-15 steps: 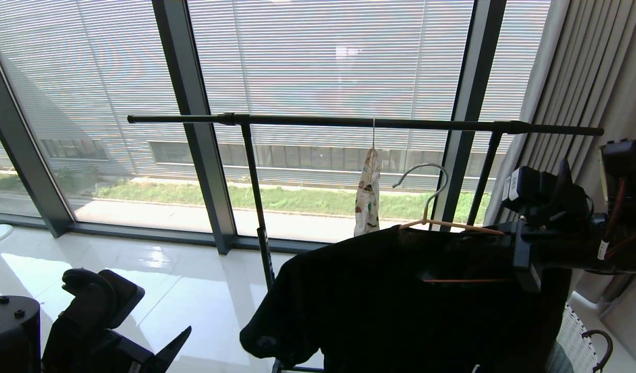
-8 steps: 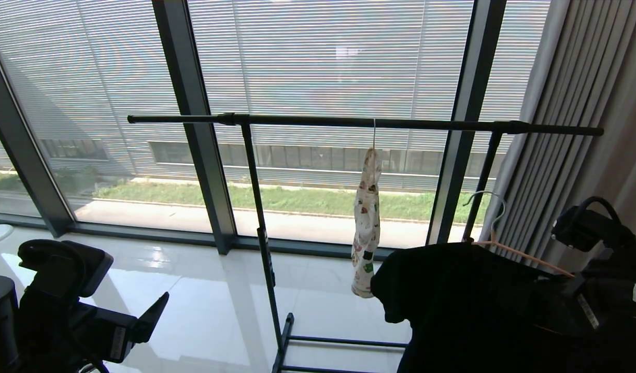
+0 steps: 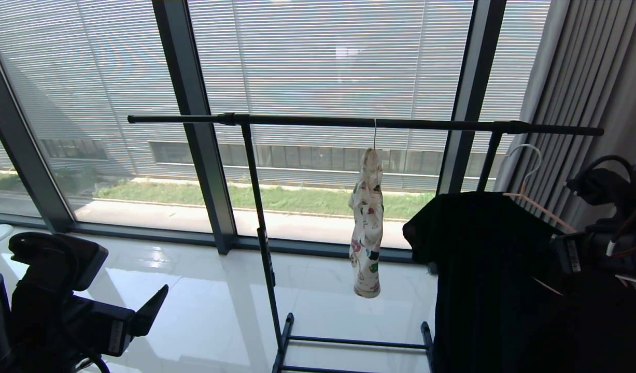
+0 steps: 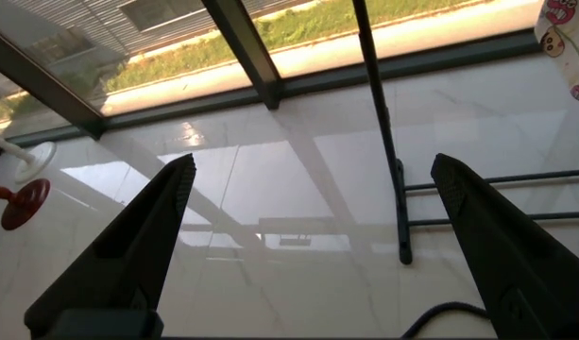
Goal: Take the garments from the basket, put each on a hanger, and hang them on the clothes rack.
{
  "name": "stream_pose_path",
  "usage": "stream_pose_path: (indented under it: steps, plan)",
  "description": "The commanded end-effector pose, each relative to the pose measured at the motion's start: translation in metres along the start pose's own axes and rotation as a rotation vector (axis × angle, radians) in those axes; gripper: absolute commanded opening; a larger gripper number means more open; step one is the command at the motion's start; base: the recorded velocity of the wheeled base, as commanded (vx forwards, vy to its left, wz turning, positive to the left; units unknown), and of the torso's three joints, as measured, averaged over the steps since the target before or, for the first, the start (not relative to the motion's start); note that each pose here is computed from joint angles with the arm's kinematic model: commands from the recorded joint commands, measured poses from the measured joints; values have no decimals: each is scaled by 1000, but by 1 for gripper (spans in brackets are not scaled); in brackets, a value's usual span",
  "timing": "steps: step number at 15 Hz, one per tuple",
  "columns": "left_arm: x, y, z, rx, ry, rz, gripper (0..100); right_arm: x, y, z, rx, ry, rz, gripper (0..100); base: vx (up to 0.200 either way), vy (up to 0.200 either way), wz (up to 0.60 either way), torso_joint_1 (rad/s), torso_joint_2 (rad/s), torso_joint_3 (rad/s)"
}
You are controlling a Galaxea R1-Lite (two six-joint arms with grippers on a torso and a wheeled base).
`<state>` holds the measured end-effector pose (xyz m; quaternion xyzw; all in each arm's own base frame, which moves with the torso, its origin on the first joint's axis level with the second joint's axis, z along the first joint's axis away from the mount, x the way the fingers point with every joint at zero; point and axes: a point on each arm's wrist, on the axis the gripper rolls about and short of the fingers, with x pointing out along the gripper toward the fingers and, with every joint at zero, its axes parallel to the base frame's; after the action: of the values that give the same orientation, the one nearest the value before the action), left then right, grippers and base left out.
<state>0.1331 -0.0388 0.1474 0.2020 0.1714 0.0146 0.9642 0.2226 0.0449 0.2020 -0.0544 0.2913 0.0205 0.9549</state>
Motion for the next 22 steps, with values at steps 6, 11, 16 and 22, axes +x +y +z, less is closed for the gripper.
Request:
stream_pose_path:
  steps: [6,11,16,22]
  plan:
    - [-4,-4,2,11,-24,-34,100,24,8,26,86,-67,-12,0,67,0,0,1,2,2]
    - [-5,-8,2,21,-33,-56,100,27,8,28,91,-87,-31,0,200,0,0,0,3,4]
    - [-6,-8,2,28,-34,-60,100,29,8,33,91,-98,-32,0,200,0,0,4,2,1]
    - [-8,-11,2,32,-45,-83,100,31,8,35,90,-96,-33,0,167,0,0,3,4,2]
